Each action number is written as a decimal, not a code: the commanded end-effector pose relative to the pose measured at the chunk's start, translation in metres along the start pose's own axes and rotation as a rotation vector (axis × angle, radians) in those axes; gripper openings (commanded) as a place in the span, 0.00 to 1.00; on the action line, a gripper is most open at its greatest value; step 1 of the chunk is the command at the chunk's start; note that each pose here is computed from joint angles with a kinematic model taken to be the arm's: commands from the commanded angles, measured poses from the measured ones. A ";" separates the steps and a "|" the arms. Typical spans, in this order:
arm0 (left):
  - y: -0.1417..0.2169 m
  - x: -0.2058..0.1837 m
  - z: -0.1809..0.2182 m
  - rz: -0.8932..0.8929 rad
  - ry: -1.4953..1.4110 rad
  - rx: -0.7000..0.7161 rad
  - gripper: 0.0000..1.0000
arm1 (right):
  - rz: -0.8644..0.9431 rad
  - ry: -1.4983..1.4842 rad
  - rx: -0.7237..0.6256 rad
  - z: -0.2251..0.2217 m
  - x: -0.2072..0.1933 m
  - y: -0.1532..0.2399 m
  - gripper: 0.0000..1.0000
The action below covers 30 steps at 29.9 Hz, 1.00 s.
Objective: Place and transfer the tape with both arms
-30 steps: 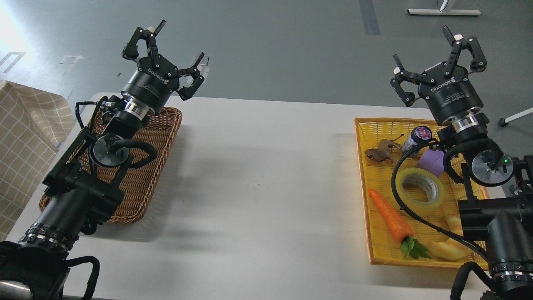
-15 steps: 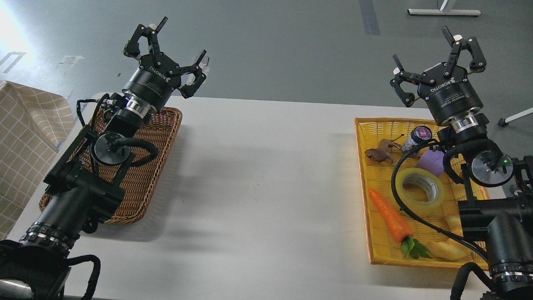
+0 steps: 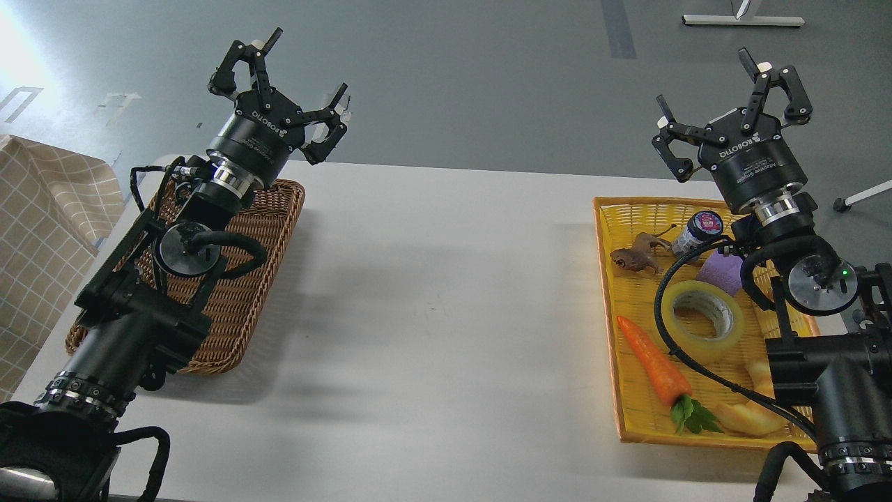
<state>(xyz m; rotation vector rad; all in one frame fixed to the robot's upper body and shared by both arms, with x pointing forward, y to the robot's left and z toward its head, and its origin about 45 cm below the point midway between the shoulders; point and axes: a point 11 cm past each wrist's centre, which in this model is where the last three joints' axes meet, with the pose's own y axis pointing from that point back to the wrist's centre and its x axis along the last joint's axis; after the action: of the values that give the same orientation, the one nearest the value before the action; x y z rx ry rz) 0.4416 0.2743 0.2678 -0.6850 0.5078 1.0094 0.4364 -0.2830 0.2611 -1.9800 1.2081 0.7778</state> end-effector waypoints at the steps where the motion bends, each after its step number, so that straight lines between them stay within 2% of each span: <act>1: 0.000 0.000 0.000 0.000 0.001 -0.002 0.98 | 0.002 -0.001 -0.001 0.000 0.001 0.001 1.00; 30: -0.001 -0.002 -0.001 -0.006 0.006 -0.004 0.98 | 0.005 -0.002 0.005 -0.001 0.002 0.002 1.00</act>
<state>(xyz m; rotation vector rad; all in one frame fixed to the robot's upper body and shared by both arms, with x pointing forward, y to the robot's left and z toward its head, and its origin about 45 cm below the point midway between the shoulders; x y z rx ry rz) 0.4411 0.2724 0.2689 -0.6930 0.5086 1.0038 0.4354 -0.2843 0.2596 -1.9761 1.2121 0.7796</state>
